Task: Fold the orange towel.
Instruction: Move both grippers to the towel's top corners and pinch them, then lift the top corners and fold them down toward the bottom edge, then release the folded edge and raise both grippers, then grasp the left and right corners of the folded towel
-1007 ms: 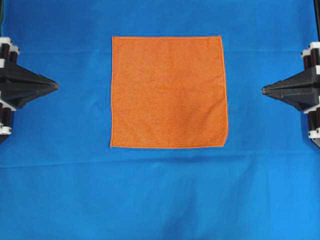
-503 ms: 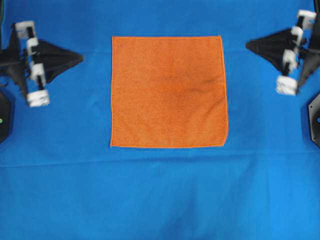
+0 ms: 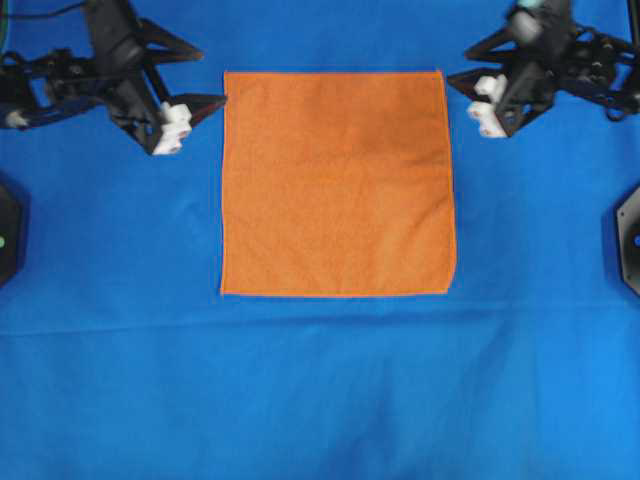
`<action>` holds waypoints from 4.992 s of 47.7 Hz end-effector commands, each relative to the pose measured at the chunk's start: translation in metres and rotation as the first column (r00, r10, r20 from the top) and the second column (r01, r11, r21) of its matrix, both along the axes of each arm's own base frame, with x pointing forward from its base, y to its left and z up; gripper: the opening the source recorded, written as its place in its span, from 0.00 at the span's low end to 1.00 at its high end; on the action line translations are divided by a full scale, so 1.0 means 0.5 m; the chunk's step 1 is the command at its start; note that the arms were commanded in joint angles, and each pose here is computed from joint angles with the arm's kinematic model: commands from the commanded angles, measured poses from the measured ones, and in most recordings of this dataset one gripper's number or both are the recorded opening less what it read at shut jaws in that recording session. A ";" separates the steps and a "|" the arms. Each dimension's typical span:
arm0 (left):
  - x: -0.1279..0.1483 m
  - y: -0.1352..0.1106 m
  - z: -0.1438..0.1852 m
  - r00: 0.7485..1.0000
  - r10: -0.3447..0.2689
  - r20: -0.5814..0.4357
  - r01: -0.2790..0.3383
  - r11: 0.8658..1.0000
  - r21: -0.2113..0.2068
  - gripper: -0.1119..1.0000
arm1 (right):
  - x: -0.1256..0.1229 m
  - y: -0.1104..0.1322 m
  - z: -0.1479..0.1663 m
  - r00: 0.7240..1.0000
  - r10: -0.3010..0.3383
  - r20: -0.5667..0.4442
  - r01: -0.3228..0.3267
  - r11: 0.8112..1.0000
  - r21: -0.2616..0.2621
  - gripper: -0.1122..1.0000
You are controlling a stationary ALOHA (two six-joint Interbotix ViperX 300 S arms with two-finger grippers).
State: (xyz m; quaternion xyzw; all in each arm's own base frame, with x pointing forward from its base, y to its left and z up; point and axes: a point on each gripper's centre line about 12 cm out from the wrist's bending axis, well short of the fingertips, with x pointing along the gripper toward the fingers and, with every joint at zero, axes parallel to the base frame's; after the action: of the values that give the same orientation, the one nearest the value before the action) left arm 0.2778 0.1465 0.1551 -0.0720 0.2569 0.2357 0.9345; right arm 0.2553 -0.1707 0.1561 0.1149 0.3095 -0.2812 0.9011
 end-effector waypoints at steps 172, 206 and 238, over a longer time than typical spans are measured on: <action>0.069 -0.332 -0.064 0.882 -0.455 -0.120 0.431 0.884 -0.181 0.10 | 0.040 0.334 -0.030 0.927 0.374 0.005 -0.365 0.900 0.239 0.09; 0.059 -0.273 0.001 0.910 -0.405 -0.089 0.395 0.912 -0.111 0.64 | 0.046 0.302 0.031 0.923 0.375 0.089 -0.384 0.914 0.135 0.63; 0.057 -0.180 -0.081 0.942 -0.272 -0.196 0.244 0.957 -0.156 0.64 | 0.063 0.187 -0.053 0.973 0.221 -0.075 -0.205 0.963 0.178 0.64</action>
State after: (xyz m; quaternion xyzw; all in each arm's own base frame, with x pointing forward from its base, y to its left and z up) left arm 0.3007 0.0496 0.1166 -0.0697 0.3822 0.0920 0.9169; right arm 0.2810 -0.0716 0.1285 0.1432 0.3888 -0.1556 0.8967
